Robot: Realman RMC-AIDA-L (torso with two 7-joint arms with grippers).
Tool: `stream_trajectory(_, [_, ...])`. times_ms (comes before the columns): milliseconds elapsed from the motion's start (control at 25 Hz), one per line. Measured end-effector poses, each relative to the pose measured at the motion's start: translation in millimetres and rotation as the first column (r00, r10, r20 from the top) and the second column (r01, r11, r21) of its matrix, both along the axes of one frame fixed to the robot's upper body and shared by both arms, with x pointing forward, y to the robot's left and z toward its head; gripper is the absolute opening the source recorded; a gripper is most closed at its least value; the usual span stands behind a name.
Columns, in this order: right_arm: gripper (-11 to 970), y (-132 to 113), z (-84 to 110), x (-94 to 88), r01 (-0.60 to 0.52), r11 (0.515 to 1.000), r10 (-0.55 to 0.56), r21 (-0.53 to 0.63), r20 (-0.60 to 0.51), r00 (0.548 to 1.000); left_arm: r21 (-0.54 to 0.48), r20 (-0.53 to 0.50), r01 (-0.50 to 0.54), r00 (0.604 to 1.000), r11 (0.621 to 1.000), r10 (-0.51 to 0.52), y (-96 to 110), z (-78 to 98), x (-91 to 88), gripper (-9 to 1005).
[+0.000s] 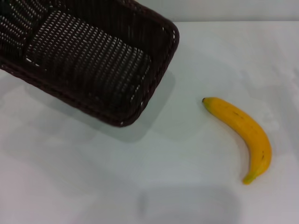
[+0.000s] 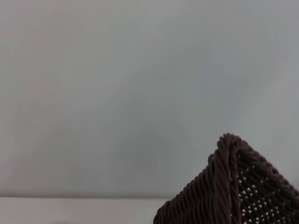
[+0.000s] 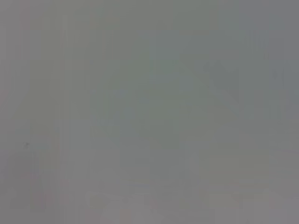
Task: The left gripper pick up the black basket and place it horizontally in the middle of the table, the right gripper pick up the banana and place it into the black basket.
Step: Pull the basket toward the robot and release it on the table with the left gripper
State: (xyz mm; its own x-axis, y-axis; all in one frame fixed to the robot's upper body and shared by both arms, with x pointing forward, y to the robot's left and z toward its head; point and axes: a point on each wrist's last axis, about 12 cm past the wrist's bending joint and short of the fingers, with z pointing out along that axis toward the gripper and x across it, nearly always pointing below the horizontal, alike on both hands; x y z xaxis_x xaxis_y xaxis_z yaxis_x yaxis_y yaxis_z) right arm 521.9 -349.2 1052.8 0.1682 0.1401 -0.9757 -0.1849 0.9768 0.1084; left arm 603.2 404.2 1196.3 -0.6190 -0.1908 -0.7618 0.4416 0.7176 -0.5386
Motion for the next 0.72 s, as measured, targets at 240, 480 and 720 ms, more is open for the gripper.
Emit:
stream_trajectory(240, [857,0.2,2.8,3.4,-0.005,1.000,0.005,-0.005,0.009,1.000,-0.117,0.022,-0.178,0.983,0.977,0.182,-2.9,-36.1,-10.0,196])
stream_trajectory(480, [857,4.1,8.8,14.1,-0.017,1.000,0.018,-0.025,0.023,1.000,-0.216,-0.003,-0.274,0.960,0.937,0.280,-27.4,-73.6,-20.5,197])
stream_trajectory(720, [857,10.2,13.1,25.7,-0.020,0.997,0.023,-0.080,0.030,0.999,-0.322,-0.052,-0.336,0.940,0.885,0.337,-56.0,-103.9,-27.8,197])
